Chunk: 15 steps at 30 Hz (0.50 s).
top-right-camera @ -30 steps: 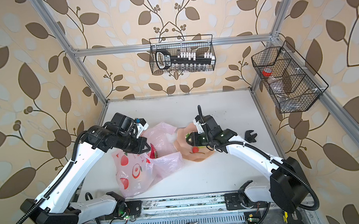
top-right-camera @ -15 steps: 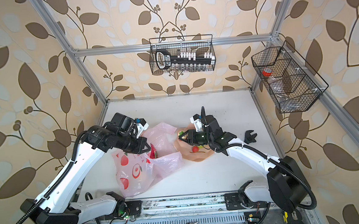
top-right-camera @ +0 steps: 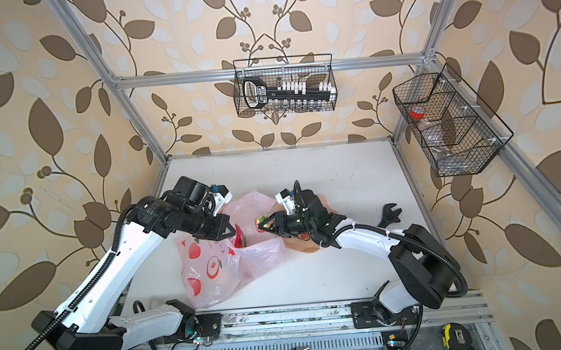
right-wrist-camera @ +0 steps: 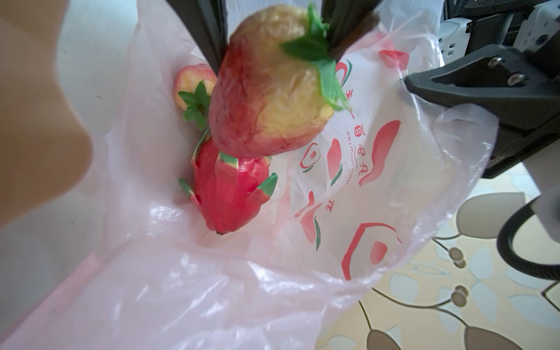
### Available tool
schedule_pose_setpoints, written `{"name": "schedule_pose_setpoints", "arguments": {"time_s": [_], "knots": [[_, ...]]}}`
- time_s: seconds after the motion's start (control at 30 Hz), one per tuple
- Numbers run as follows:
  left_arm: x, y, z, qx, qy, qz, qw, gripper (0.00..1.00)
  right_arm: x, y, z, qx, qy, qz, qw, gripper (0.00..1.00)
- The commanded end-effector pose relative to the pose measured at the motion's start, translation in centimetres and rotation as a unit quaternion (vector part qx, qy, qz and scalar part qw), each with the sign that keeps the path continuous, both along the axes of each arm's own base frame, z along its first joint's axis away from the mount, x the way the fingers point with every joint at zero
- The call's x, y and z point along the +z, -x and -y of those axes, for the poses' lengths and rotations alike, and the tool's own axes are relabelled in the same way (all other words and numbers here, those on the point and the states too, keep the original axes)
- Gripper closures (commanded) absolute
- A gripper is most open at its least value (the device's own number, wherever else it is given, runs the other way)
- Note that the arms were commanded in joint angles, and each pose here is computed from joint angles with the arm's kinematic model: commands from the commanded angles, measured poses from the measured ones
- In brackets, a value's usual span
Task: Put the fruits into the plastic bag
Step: 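Lift the strawberry and carry it over the bag held by the left gripper, then lower the strawberry into the pink bag and open the right gripper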
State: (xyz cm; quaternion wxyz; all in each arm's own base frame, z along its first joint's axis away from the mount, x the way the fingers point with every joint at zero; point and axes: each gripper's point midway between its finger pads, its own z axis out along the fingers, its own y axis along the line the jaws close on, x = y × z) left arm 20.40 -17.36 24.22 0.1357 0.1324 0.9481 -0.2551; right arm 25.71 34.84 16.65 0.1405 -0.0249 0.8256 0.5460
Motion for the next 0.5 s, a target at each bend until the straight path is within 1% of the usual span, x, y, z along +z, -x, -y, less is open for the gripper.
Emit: {"name": "schedule_pose_setpoints", "arguments": {"time_s": [0.0, 0.27, 0.47], "knots": [[0.6, 0.1, 0.1, -0.002, 0.011, 0.007, 1.000, 1.00, 1.0, 0.4, -2.4, 0.016, -0.034, -0.008, 0.999, 0.58], [0.9, -0.3, 0.4, -0.005, 0.013, 0.009, 1.000, 1.00, -0.3, 1.6, -7.1, 0.049, -0.054, -0.032, 0.997, 0.60], [1.1, -0.5, 0.5, -0.007, 0.016, 0.013, 1.000, 1.00, -1.5, 2.4, -10.2, 0.072, -0.049, -0.047, 0.995, 0.60]]}}
